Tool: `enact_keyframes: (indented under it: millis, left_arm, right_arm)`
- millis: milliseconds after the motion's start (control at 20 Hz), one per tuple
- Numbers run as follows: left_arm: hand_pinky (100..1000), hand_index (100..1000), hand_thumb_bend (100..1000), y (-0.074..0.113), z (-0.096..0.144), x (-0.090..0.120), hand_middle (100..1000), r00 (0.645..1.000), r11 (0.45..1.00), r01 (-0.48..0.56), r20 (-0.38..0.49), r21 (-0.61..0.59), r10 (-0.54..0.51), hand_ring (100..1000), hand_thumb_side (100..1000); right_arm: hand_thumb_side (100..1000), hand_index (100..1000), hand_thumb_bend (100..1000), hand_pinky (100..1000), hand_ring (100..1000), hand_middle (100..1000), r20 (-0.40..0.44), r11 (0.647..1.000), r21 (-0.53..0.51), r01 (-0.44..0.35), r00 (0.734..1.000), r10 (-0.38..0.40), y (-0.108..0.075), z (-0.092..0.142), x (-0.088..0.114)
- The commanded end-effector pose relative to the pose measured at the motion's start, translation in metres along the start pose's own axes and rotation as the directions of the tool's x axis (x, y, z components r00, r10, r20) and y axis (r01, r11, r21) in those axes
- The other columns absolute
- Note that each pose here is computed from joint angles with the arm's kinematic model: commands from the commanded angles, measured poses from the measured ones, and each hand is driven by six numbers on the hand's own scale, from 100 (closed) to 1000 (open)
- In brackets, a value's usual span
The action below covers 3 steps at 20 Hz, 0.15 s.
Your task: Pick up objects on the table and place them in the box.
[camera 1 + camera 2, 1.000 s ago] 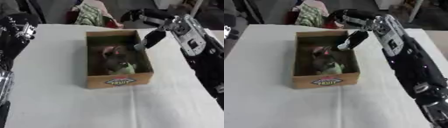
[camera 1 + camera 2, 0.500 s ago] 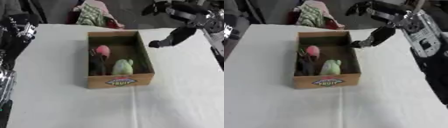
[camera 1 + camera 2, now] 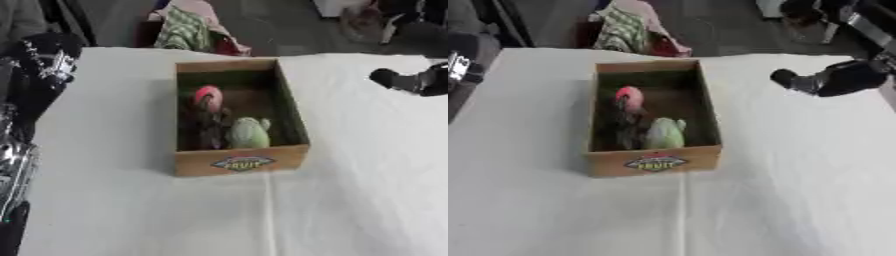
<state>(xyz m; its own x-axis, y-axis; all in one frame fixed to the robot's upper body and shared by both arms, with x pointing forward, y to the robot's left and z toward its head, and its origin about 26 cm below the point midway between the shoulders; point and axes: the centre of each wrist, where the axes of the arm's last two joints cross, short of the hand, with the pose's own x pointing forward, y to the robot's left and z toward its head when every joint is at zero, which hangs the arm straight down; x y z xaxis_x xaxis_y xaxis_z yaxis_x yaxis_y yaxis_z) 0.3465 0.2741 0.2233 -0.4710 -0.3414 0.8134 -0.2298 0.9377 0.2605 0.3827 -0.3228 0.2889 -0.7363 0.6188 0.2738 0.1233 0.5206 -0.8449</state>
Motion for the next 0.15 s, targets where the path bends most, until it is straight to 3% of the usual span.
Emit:
enact_keyframes:
  millis: [50, 150]
  left_arm:
    - [597, 746, 546, 0.010, -0.001, 0.005, 602, 0.999, 1.000, 0.011, 0.037, 0.007, -0.011, 592, 571]
    - [595, 745, 550, 0.010, 0.000, 0.003, 601, 0.999, 1.000, 0.003, 0.042, 0.008, -0.003, 592, 568]
  right_arm:
    - [284, 871, 460, 774, 821, 820, -0.027, 0.992, -0.125, 0.029, 0.999, -0.033, -0.018, 0.016, 0.004]
    - [273, 864, 454, 764, 807, 811, -0.047, 0.983, -0.173, 0.069, 0.996, -0.078, -0.015, 0.027, 0.004]
